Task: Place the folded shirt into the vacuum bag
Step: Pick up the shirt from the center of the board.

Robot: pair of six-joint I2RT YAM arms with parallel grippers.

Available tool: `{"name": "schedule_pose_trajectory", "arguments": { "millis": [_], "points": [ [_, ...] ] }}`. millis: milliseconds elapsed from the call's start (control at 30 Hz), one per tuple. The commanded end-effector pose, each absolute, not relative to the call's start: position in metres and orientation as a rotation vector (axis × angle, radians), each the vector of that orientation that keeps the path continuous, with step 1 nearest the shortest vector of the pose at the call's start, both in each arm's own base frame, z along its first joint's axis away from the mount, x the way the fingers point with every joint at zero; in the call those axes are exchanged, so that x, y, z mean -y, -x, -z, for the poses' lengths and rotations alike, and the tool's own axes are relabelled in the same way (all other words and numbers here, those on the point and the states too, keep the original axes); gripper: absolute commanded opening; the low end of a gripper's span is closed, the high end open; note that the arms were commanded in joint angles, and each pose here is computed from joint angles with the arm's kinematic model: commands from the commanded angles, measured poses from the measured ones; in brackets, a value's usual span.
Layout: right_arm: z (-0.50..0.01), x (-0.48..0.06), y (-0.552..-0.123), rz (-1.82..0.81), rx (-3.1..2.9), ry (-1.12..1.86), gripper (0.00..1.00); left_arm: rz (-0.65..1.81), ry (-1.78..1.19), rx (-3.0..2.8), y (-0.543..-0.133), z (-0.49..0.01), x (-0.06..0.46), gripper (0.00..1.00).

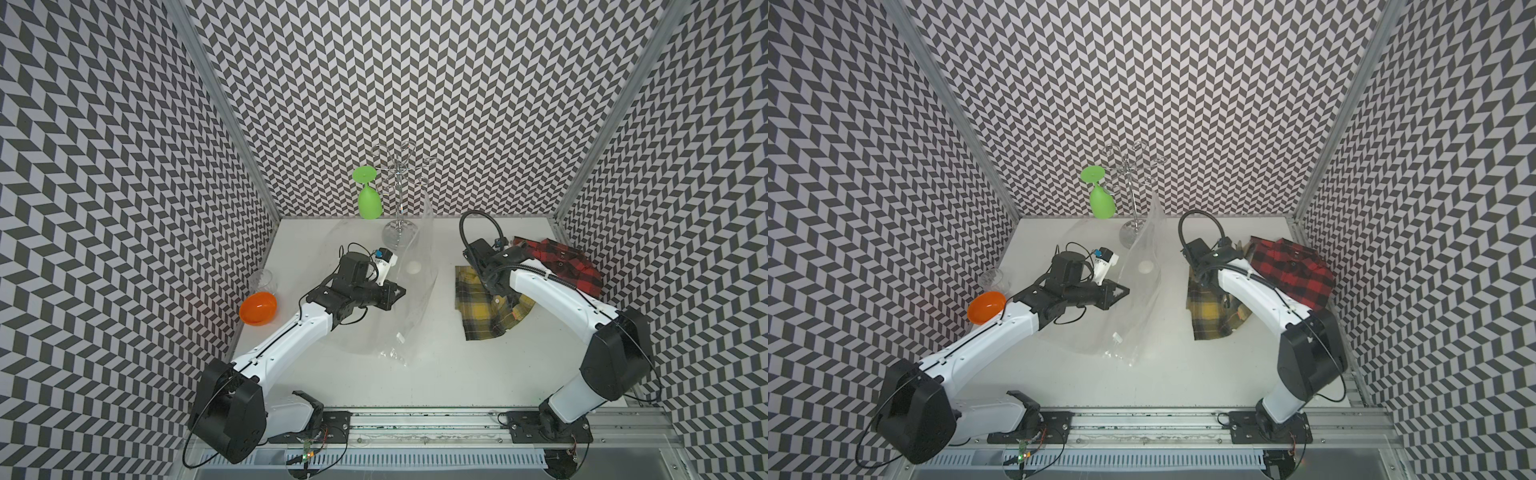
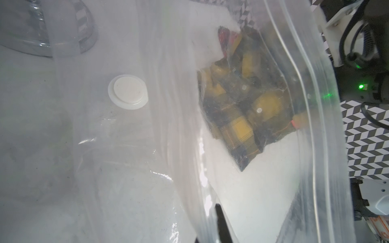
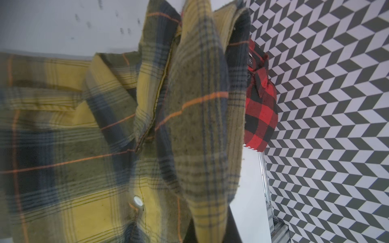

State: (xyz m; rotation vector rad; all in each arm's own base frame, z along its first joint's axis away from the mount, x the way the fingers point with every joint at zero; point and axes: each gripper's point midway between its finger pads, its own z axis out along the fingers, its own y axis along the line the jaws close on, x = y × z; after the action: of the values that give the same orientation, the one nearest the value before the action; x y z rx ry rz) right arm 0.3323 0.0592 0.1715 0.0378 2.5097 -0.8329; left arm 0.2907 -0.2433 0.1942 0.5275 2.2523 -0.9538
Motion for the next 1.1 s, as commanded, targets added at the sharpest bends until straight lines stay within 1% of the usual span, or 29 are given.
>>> {"name": "schedule_pose_trajectory", "arguments": {
  "millis": [0,167,333,467,533,567,633,767,800,867,900,933,1067],
  "points": [
    [-0.16,-0.078,-0.34,0.838,-2.453,-0.039,0.0,0.947,-0.521,-2.207,-0.292,-0.201,0.24,0.0],
    [-0.144,-0.107,-0.35,0.674,-2.427,-0.073,0.0,0.933,-0.501,-2.244,-0.288,-0.183,0.235,0.0],
    [-0.115,-0.132,-0.349,0.387,-2.476,-0.07,0.02,0.928,-0.498,-2.255,-0.289,-0.179,0.235,0.0],
    [-0.078,-0.116,-0.345,0.311,-2.574,-0.102,0.03,0.932,-0.502,-2.259,-0.291,-0.18,0.237,0.0],
    [-0.068,-0.113,-0.345,0.294,-2.599,-0.088,0.07,0.933,-0.503,-2.259,-0.291,-0.18,0.237,0.0],
    [-0.063,-0.115,-0.345,0.268,-2.615,-0.079,0.11,0.932,-0.502,-2.261,-0.291,-0.179,0.237,0.0],
    [-0.052,-0.117,-0.345,0.216,-2.654,-0.07,0.21,0.932,-0.502,-2.263,-0.291,-0.178,0.237,0.0],
    [-0.04,-0.123,-0.346,0.112,-2.702,-0.054,0.45,0.929,-0.498,-2.266,-0.293,-0.179,0.237,0.0],
    [-0.04,-0.123,-0.346,0.104,-2.698,-0.056,0.47,0.926,-0.499,-2.264,-0.293,-0.179,0.237,0.0],
    [-0.043,-0.125,-0.346,0.08,-2.695,-0.057,0.47,0.921,-0.495,-2.267,-0.293,-0.18,0.236,0.0],
    [-0.046,-0.132,-0.346,0.009,-2.702,-0.036,0.59,0.918,-0.494,-2.267,-0.294,-0.179,0.235,0.0],
    [-0.049,-0.135,-0.346,-0.015,-2.699,-0.034,0.61,0.917,-0.492,-2.268,-0.294,-0.179,0.235,0.0],
    [-0.063,-0.142,-0.346,-0.082,-2.688,-0.028,0.61,0.919,-0.487,-2.272,-0.296,-0.179,0.235,0.0]
  ]
}}
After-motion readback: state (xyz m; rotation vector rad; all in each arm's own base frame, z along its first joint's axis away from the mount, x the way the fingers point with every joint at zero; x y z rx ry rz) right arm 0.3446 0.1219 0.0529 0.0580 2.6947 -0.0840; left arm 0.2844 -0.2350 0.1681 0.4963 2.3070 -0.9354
